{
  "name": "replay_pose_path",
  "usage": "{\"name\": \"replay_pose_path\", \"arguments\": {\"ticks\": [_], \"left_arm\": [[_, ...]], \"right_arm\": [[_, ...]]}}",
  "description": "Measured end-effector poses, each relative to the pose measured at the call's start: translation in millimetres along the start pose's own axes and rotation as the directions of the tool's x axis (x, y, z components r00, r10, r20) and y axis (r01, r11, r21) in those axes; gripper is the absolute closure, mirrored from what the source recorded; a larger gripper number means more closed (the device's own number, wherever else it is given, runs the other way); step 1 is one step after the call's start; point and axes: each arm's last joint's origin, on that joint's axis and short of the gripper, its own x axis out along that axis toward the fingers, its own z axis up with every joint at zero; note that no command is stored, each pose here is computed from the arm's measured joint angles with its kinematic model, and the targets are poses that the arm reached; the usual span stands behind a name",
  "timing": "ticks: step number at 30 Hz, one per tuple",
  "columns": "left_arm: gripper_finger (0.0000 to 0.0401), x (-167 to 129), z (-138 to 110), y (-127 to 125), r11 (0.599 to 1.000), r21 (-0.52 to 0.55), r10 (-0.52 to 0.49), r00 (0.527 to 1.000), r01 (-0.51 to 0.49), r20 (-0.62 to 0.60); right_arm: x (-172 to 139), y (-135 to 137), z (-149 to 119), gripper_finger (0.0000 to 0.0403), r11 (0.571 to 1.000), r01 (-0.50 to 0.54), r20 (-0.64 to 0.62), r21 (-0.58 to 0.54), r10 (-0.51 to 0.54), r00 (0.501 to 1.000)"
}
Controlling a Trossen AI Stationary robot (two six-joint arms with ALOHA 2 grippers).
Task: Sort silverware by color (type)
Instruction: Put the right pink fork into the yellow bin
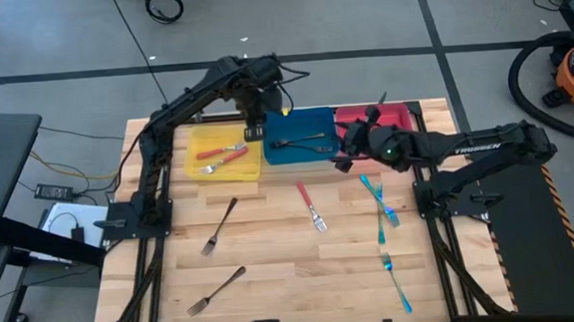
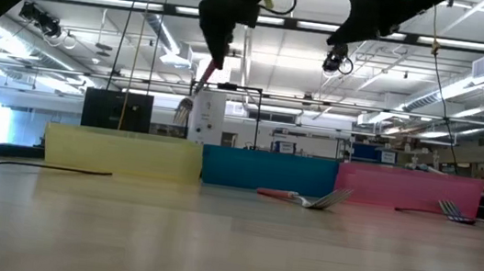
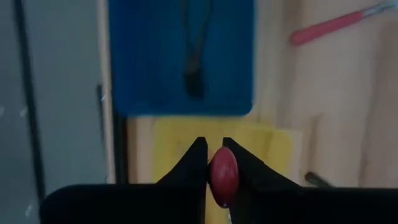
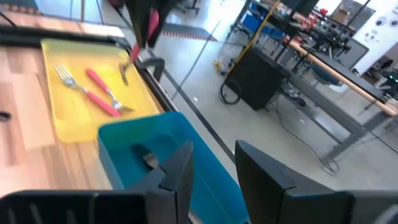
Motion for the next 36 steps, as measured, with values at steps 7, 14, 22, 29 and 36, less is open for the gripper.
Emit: {"name": "replay_pose_path", "arguments": {"ticks": [7, 14, 22, 29, 36], "left_arm": [[0.0374, 5.1, -16.7, 22.4, 0.976, -0.193, 0.08, 0.991, -0.1, -0.109], [0.0374, 47.5, -52.0, 51.8, 0.922, -0.354, 0.04, 0.949, -0.156, -0.313], [0.0374, 97.7, -76.5, 39.4, 0.926, -0.365, -0.094, 0.872, -0.101, -0.48], [0.0373, 134.8, -94.9, 26.0, 0.94, -0.336, -0.152, 0.818, -0.053, -0.554], [0.0361, 155.3, -94.9, 22.5, 0.95, -0.31, -0.12, 0.855, -0.049, -0.504]], "right_arm": [[5.8, -2.3, -11.2, 0.0277, 1.0, 0.018, -0.043, -0.016, -0.019, 0.999], [6.7, -0.4, -20.6, 0.0277, 1.0, 0.013, -0.095, -0.008, -0.013, 0.995], [7.4, -1.5, -21.2, 0.0277, 1.0, 0.018, -0.101, -0.009, -0.018, 0.995], [10.6, -6.3, -22.3, 0.0277, 0.999, 0.04, -0.11, -0.002, -0.04, 0.993], [12.3, -9.0, -23.0, 0.0277, 0.999, 0.053, -0.116, 0.004, -0.052, 0.992]]}}
